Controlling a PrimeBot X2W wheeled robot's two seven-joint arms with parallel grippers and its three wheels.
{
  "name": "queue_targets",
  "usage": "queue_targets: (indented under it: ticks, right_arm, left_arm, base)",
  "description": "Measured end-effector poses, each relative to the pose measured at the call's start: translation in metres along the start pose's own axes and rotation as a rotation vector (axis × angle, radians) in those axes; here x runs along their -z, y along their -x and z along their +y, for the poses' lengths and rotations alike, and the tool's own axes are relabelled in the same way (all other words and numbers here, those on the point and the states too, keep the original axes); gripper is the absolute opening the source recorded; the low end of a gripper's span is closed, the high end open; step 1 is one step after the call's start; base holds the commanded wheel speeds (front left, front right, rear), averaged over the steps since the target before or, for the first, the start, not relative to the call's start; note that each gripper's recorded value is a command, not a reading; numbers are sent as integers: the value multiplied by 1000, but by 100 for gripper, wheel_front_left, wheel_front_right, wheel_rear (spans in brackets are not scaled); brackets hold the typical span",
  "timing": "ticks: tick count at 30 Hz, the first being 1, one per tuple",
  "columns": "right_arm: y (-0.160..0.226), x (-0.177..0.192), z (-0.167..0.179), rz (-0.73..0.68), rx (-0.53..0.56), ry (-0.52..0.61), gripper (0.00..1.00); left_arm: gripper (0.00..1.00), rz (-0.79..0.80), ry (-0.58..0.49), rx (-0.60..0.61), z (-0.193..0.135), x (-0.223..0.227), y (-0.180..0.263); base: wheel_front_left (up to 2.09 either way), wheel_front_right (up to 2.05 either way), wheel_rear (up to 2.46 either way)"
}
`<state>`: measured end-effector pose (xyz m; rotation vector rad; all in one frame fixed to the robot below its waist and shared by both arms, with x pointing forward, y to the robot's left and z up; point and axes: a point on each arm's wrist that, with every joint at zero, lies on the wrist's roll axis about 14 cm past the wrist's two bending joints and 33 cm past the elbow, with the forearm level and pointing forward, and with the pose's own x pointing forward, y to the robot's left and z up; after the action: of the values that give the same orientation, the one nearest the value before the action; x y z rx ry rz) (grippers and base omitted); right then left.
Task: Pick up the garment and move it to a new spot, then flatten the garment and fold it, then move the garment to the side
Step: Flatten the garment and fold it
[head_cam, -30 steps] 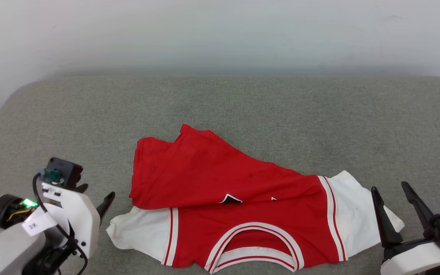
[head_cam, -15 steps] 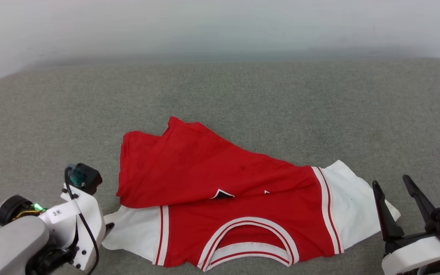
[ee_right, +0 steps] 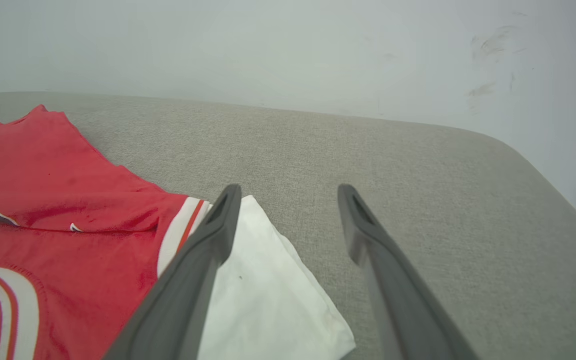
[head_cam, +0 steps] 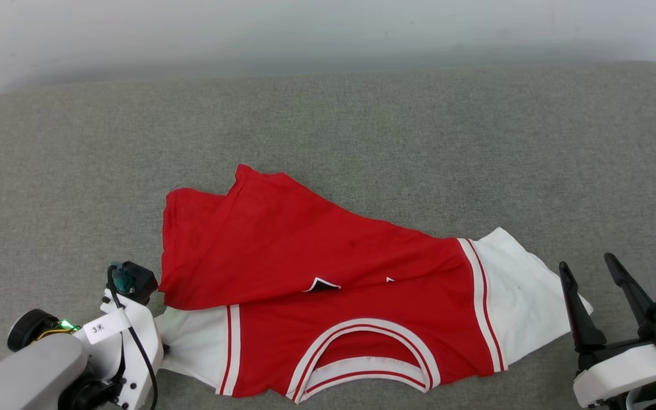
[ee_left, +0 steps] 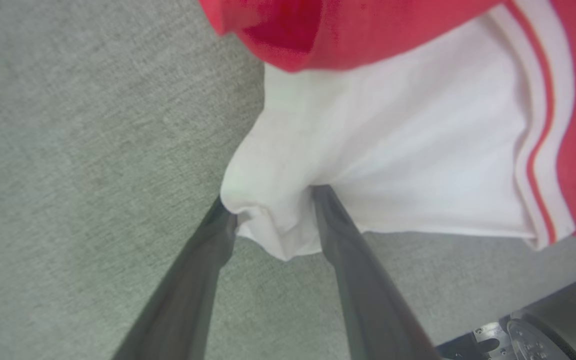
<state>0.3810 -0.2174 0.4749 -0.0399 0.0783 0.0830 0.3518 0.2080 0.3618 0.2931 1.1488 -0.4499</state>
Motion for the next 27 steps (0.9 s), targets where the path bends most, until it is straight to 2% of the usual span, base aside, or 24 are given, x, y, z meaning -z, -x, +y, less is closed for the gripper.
queue_targets:
  ticks: [3, 6, 10, 15, 22, 27]
  right_arm:
    - [1, -4, -2, -9, 2, 6, 100]
    - [2, -16, -8, -34, 6, 32, 100]
    - [-1, -40, -21, -58, -1, 109, 100]
    - [-8, -68, -37, -21, -37, 224, 100]
    - [-11, -55, -30, 291, -183, 285, 100]
    - [1, -20, -24, 587, -275, 283, 100]
  left_arm:
    - [0, -42, 11, 2, -3, -4, 1]
    - [0, -165, 76, -8, -6, -19, 6]
    - [0, -364, 150, 13, -21, -49, 23]
    - [0, -496, 154, -22, -22, -60, 50]
    - [0, -613, 140, -47, -28, -75, 79]
    - [0, -668, 137, -53, -32, -84, 89]
  base:
    - [0, 0, 0]
    - [0, 0, 0]
    - [0, 0, 0]
    - [0, 0, 0]
    - [0, 0, 0]
    - [0, 0, 0]
